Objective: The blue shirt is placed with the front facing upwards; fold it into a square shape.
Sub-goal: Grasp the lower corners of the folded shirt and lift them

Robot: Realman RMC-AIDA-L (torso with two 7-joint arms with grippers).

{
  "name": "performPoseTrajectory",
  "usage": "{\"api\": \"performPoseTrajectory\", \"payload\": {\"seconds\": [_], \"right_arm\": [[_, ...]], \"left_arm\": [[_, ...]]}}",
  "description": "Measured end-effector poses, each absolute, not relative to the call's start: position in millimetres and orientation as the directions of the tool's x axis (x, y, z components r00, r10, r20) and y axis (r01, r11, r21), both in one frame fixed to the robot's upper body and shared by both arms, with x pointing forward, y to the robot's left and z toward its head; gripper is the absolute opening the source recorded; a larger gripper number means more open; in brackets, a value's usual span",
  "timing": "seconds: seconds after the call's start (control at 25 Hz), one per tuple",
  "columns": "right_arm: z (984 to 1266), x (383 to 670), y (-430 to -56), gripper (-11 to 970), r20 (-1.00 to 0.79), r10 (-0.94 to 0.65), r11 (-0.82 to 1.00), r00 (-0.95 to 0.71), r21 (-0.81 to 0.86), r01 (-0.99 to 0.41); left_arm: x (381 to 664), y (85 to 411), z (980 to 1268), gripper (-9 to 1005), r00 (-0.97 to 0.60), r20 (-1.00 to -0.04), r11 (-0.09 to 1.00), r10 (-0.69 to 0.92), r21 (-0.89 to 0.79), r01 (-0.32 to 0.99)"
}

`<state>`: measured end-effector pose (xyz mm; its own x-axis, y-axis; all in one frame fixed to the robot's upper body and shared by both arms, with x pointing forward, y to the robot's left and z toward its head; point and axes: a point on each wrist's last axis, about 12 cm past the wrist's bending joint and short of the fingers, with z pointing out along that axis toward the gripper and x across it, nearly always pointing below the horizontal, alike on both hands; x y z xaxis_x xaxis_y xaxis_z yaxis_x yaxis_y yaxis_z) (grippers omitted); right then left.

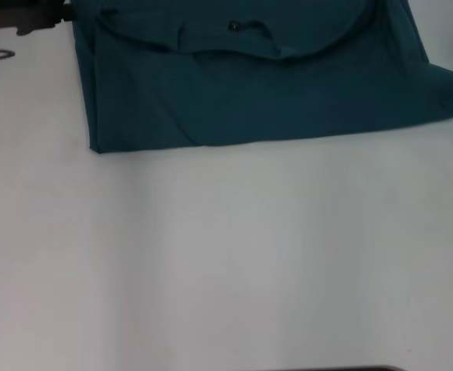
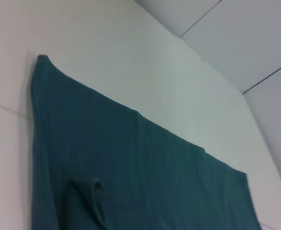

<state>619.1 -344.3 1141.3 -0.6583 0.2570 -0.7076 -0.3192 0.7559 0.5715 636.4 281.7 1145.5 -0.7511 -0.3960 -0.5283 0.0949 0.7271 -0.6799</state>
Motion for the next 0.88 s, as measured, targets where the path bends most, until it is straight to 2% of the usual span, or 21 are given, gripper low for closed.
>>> {"api": "performPoseTrajectory", "payload": {"seconds": [0.08, 0.4, 0.64, 0.88], "right_arm": [[1133.9, 601.8, -353.7, 725, -0.7, 0.281, 0.727, -0.656, 0.602, -0.331], [1105.0, 534.0, -383.7, 714, -0.674, 0.378, 0.646, -0.635, 0.683, -0.341], [1100.4, 524.3, -387.1, 711, -0.685, 0.36, 0.653, -0.633, 0.669, -0.354], [1100.9, 525.3, -386.5, 708, -0.687, 0.358, 0.653, -0.632, 0.669, -0.357]], "left_arm": [[625.3, 287.8, 1139.2, 623, -0.749, -0.504, 0.692, -0.43, -0.717, 0.085], [573.6, 311.9, 1094.2, 622, -0.77, -0.393, 0.596, -0.502, -0.803, 0.021], [553.9, 322.4, 1074.9, 612, -0.788, -0.315, 0.558, -0.529, -0.829, -0.044], [550.5, 310.3, 1060.7, 613, -0.811, -0.249, 0.525, -0.53, -0.847, -0.083]]}}
